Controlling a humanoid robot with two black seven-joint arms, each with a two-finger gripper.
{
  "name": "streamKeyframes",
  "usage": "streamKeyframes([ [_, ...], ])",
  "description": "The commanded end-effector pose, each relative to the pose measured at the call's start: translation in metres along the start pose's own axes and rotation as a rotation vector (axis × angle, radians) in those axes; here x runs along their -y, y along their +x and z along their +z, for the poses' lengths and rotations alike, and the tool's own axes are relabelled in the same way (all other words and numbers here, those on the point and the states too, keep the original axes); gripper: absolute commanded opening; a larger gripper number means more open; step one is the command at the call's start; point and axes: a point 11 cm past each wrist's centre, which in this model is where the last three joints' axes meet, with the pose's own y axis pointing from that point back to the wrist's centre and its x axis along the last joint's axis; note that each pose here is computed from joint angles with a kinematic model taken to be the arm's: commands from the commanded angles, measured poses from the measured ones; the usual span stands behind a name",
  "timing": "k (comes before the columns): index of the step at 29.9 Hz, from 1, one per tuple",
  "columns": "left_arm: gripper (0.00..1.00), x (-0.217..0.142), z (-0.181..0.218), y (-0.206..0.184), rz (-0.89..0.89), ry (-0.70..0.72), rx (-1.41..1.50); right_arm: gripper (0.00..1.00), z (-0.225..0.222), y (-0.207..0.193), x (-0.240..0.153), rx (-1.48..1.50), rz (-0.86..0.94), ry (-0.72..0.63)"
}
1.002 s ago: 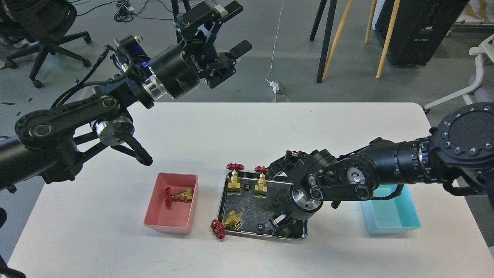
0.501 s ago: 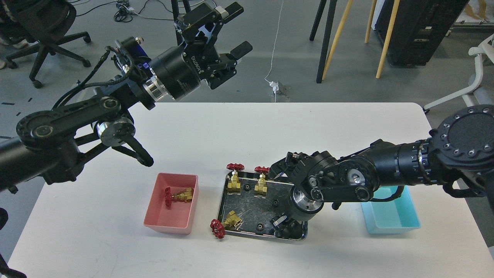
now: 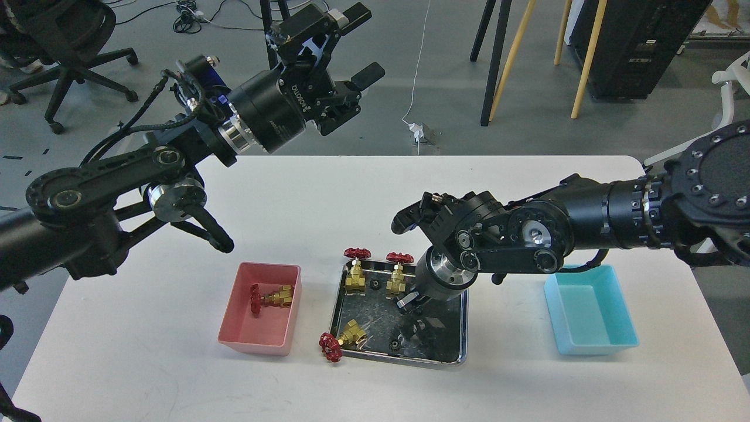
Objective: Place valve in pink box and gear in blue box
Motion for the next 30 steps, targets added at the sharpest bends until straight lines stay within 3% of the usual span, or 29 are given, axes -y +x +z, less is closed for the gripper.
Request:
streamKeyframes([
  [1,0.87,0.001,-0.001,-0.002,-0.003,-0.001,-0.005,0.12,0.033,-0.005,-0.018,-0.007,0.006,-0.08],
  [10,0.87,0.008,-0.004,-0.01,-0.021,-0.008,-0.02,0.11,0.173,-0.071,-0.081,0.122,0.04,-0.303],
  [18,0.87,0.01,-0.008,-0.015,-0.033,-0.004,-0.03,0.11,0.191,-0.136,-0.084,0.236,-0.02,-0.272],
  [24,0.87,0.007,-0.015,-0.016,-0.025,0.005,-0.043,0.12,0.198,-0.155,-0.08,0.278,-0.042,-0.272],
  [26,0.87,0.007,-0.015,-0.016,-0.024,0.004,-0.044,0.21,0.198,-0.157,-0.08,0.289,-0.039,-0.269],
  [29,0.87,0.006,-0.016,-0.016,-0.023,0.006,-0.045,0.56,0.197,-0.156,-0.08,0.297,-0.032,-0.261],
  [30,0.87,0.006,-0.016,-0.016,-0.024,0.006,-0.047,0.95,0.197,-0.155,-0.08,0.3,-0.029,-0.26],
])
